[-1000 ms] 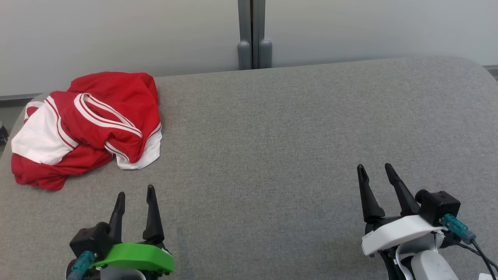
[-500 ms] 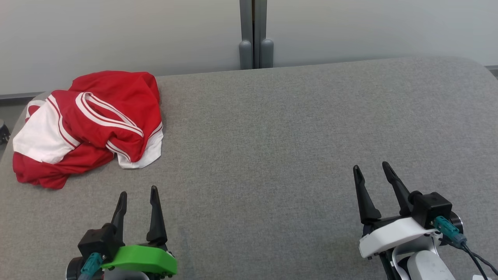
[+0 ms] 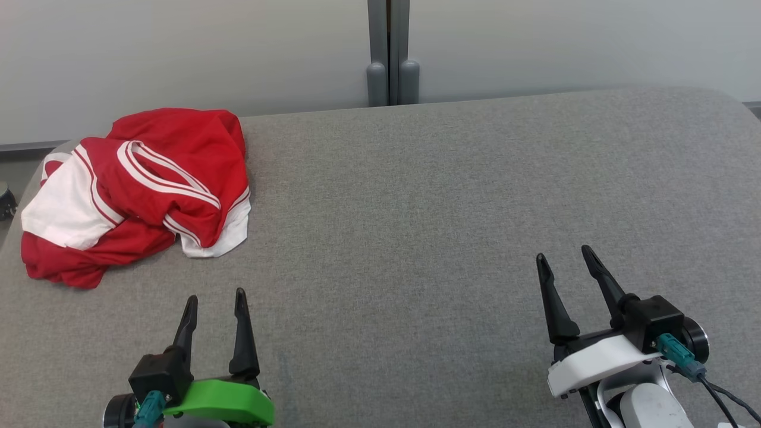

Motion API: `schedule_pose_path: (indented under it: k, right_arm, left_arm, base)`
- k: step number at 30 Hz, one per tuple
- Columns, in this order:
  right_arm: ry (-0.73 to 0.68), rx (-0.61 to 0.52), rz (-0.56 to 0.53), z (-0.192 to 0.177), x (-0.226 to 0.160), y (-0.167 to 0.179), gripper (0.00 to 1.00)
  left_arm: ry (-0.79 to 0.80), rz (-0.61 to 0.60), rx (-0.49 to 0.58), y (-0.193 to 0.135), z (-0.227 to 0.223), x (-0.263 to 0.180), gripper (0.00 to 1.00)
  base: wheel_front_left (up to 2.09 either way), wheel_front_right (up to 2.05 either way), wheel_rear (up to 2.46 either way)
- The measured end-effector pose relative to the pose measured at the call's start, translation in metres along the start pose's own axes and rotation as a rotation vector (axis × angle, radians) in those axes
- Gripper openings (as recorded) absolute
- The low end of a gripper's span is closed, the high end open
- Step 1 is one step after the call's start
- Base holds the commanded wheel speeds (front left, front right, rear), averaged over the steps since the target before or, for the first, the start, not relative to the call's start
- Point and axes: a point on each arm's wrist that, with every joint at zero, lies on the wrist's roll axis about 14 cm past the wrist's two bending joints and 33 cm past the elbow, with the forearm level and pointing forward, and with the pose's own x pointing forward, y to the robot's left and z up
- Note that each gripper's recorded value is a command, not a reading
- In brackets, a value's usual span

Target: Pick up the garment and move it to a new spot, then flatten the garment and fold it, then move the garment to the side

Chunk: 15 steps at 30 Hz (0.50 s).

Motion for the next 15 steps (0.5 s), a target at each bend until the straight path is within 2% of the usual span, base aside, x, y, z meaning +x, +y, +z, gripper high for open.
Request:
schedule_pose_path:
  k: [15]
  right_arm:
    - [-0.001, 0.0, -0.001, 0.0005, -0.0008, -0.0001, 1.0]
  left_arm:
    - [0.014, 0.005, -0.005, 0.0012, -0.0044, -0.0038, 1.0]
  base:
    - [0.0, 0.0, 0.0]
